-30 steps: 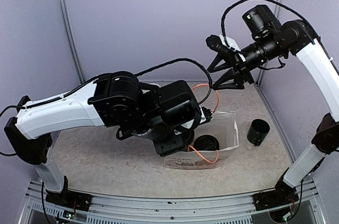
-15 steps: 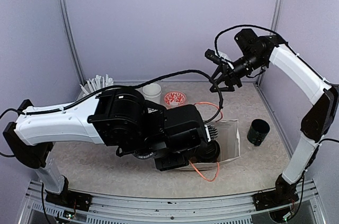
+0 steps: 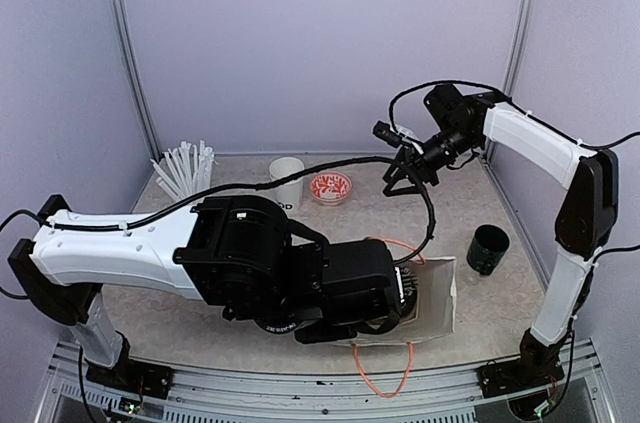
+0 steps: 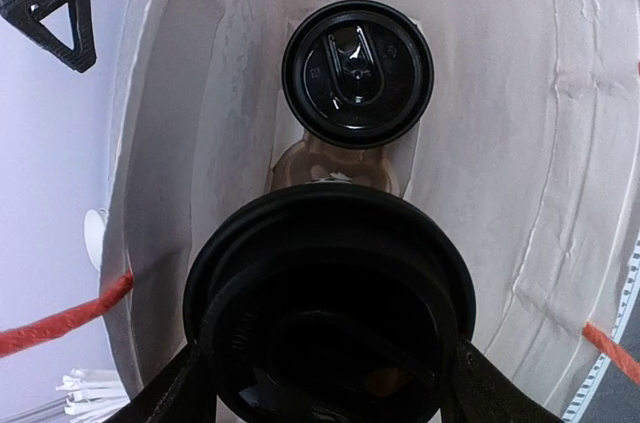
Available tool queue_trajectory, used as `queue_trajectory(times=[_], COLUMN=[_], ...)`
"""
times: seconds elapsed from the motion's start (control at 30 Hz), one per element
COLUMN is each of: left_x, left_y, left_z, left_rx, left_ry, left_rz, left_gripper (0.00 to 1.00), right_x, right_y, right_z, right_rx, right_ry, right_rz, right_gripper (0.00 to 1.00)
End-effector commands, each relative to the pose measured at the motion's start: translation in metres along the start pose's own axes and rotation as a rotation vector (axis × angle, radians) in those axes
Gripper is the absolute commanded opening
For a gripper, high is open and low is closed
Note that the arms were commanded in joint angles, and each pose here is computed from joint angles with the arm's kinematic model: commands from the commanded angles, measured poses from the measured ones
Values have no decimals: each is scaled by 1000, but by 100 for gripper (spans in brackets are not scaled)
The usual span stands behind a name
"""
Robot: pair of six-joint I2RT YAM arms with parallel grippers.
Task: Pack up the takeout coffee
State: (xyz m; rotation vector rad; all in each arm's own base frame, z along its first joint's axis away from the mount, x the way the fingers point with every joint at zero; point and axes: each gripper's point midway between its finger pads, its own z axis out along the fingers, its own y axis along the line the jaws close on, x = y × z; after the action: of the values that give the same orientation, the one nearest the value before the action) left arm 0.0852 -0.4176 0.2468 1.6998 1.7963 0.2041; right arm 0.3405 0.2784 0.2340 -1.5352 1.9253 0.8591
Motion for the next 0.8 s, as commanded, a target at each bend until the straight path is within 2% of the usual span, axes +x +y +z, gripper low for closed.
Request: queue_trajectory(times=[0.0, 0.6, 0.77], left_x=[-2, 3, 2], left_y=[-2, 4, 1], left_z=[6, 32, 38], left_rx=[-27, -39, 14], left_ry=[5, 31, 24], left_rz=[32, 76, 77], left_gripper=[66, 65, 65], right_x=[4, 27, 32], right_y=[-4, -11, -9], right_z=[11, 44, 51], right_rx=[-31, -107, -130], right_ry=[-22, -12, -5], right_rz=[25, 107, 113], right_gripper=[55, 54, 54])
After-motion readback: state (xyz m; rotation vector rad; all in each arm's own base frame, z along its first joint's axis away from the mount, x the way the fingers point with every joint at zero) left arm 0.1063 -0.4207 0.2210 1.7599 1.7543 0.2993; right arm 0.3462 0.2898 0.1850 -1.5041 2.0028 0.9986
